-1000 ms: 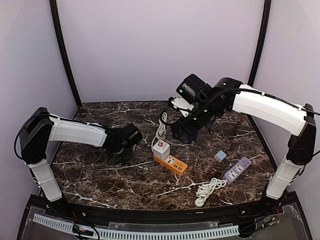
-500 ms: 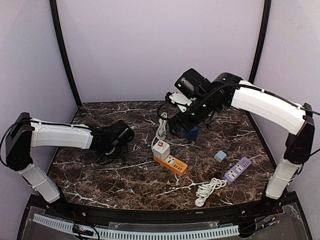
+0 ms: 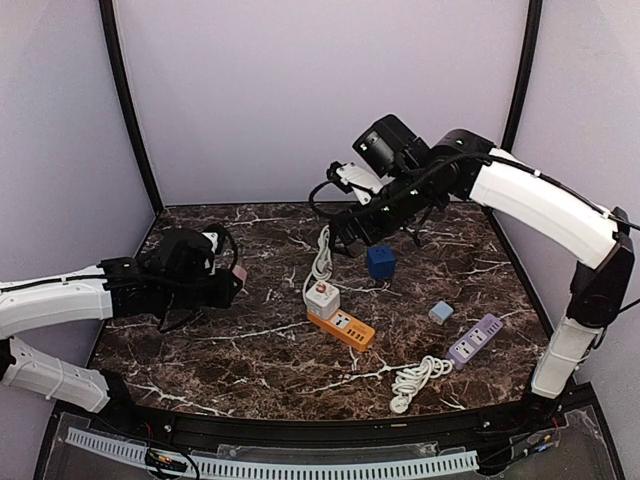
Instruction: Insert the plug
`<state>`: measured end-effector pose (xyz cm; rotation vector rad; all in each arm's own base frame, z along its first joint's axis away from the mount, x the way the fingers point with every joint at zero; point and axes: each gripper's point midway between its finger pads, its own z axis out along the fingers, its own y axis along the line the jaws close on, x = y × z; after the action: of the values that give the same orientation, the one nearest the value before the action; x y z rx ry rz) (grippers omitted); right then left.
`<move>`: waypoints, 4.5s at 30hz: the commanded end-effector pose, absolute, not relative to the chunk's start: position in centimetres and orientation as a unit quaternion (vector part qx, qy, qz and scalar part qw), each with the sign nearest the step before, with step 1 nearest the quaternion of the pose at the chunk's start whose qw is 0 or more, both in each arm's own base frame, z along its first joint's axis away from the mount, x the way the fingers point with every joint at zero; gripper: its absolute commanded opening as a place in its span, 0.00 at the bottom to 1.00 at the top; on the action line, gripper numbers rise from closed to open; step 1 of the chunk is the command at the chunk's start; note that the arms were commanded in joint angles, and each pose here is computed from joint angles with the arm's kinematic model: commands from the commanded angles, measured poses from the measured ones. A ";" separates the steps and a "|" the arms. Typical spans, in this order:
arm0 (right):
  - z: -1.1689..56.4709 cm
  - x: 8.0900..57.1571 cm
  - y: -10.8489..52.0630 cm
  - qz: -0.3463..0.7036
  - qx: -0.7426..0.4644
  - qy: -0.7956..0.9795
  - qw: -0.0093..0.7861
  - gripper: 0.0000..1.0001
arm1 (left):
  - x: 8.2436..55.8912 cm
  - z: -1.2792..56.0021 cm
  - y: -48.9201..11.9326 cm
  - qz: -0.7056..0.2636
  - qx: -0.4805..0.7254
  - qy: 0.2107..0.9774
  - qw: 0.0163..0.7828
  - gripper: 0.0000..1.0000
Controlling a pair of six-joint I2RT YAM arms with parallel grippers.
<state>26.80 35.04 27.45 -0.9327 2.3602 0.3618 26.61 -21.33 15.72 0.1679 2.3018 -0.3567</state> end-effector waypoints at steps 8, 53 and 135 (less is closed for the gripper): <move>31.6 25.2 37.1 0.236 -0.341 0.867 0.277 0.99 | 24.0 24.0 -22.1 -0.182 0.242 0.814 0.496 0.01; 40.0 18.1 36.8 0.408 -0.535 0.612 0.416 0.98 | 15.5 34.7 -34.3 -0.476 0.514 0.591 0.399 0.01; 31.9 13.2 42.0 0.387 -0.650 0.588 0.286 0.39 | 17.0 31.1 -35.9 -0.443 0.547 0.616 0.353 0.01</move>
<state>14.65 41.11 31.31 -1.7037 1.6167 0.9748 16.42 -35.77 30.29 1.4262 1.6136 -1.1822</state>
